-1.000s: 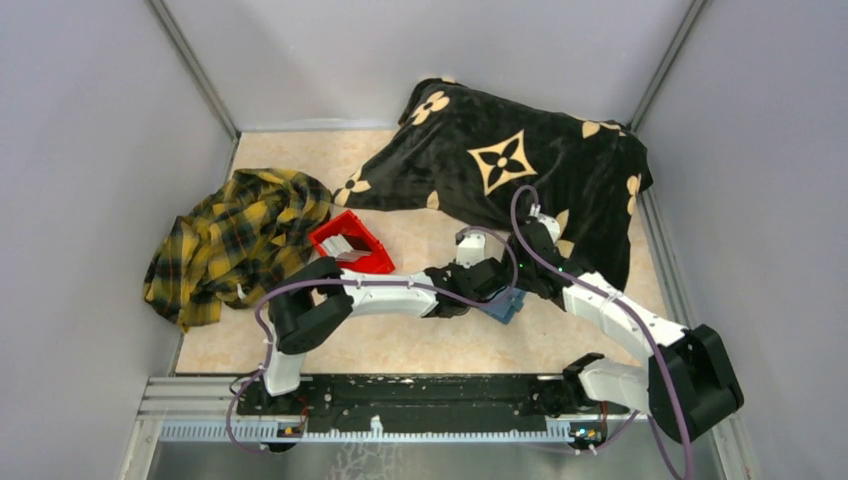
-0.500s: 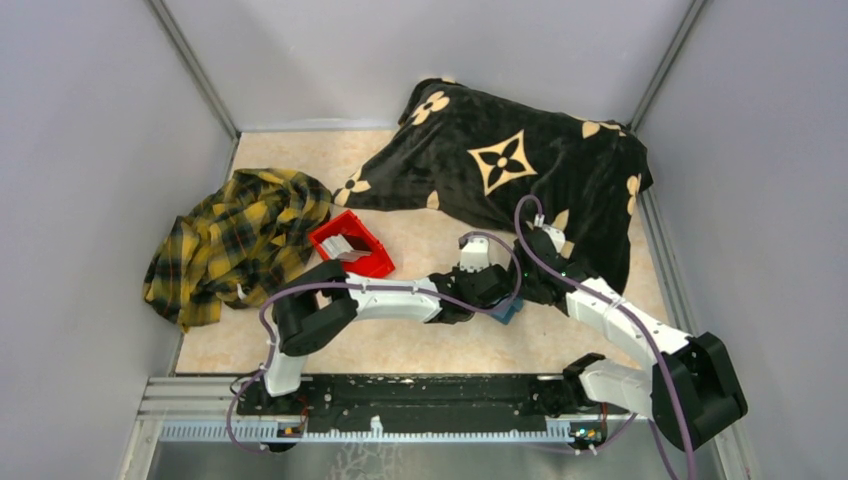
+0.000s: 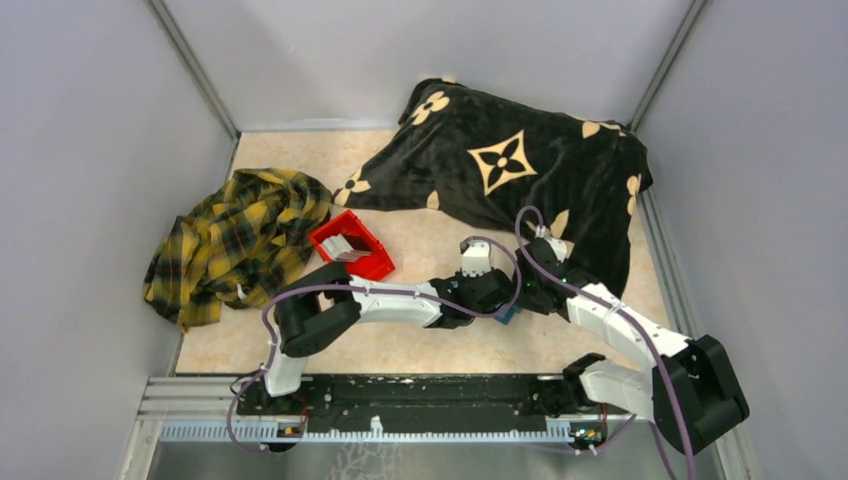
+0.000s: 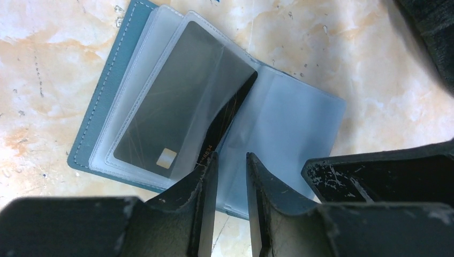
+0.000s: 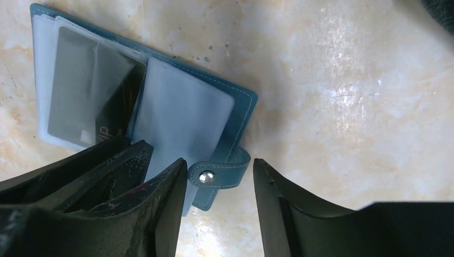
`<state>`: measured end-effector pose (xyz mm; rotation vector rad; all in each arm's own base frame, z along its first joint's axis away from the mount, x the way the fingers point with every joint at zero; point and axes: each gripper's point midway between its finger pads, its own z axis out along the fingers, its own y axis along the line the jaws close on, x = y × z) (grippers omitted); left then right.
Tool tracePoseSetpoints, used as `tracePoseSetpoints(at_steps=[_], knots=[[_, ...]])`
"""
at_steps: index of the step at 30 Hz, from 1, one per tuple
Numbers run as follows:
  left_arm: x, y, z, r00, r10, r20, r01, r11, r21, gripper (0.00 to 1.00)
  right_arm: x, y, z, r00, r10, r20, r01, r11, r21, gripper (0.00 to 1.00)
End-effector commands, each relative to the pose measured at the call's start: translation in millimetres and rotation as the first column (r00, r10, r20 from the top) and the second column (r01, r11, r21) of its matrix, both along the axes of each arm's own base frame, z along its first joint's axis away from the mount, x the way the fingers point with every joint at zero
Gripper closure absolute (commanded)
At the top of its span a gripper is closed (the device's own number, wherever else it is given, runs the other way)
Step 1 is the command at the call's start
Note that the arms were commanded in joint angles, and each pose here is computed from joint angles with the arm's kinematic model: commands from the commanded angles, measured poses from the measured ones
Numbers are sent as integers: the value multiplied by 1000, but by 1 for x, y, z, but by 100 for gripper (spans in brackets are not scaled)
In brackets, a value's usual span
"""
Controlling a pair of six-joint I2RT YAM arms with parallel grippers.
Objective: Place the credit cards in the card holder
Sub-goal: Insert the credit card into the card holder.
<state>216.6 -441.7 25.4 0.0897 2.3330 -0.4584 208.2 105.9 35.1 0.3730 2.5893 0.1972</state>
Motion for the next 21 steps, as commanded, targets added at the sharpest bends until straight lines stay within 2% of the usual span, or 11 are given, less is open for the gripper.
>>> tracePoseSetpoints(at_steps=[1,21], knots=[[-32,52,-72,989,-23,-145,56,971,233,66,0,-4,8,999,-22,32,22,1000,10,51],[-37,58,-80,986,-29,-162,68,968,241,66,-24,-14,7,996,-87,6,87,995,39,56]])
